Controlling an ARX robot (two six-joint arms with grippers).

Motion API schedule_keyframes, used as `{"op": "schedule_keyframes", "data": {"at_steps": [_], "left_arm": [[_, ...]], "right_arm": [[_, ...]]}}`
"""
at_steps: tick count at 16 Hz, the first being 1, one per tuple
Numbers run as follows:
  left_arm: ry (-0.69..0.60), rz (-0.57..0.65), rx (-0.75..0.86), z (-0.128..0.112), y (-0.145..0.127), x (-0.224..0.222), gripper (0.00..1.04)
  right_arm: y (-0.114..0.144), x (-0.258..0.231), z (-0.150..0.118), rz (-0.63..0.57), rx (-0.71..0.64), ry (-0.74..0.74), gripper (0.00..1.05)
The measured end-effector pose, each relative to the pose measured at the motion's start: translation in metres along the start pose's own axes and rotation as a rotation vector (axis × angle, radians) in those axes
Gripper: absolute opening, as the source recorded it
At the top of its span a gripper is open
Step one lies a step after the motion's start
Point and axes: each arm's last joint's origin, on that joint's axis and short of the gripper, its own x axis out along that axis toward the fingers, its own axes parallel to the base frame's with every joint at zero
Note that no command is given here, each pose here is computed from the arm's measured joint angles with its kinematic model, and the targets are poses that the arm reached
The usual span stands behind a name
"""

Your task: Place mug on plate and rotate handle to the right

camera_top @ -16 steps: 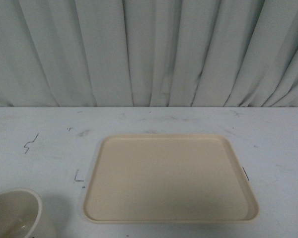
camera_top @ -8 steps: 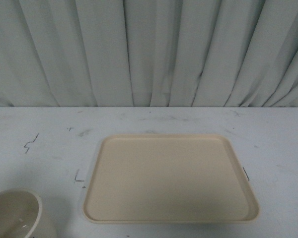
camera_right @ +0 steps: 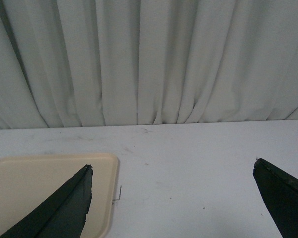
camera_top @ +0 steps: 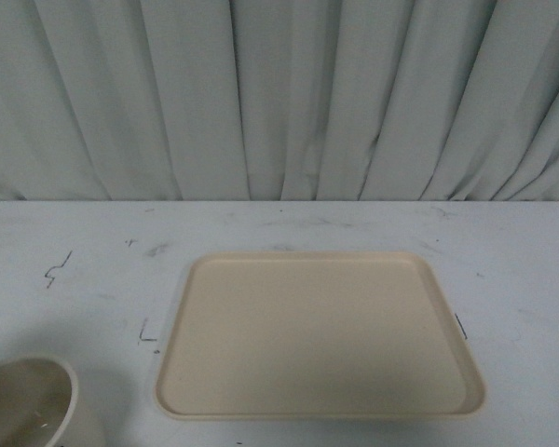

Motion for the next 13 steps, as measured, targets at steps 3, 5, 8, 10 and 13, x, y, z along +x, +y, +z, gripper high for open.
{"op": "schedule_keyframes", "data": {"at_steps": [3,5,8,10,13], "left_arm": [[-0.005,0.067,0.03,0.002,-0.003,0.008,0.95],[0.016,0.079,0.03,0.001,-0.003,0.014,0.72],[0.037,0.078,0.035,0.0,-0.003,0.018,0.37],[0.038,0.078,0.035,0.0,-0.004,0.019,0.3],[0.038,0.077,0.036,0.001,-0.005,0.02,0.21]], "right_arm": [[0.0,0.0,0.0,0.0,0.0,0.0,0.98],[0.0,0.0,0.0,0.0,0.0,0.0,0.98],[0.0,0.0,0.0,0.0,0.0,0.0,0.98],[0.0,0.0,0.0,0.0,0.0,0.0,0.98],[0.0,0.0,0.0,0.0,0.0,0.0,0.98]]}}
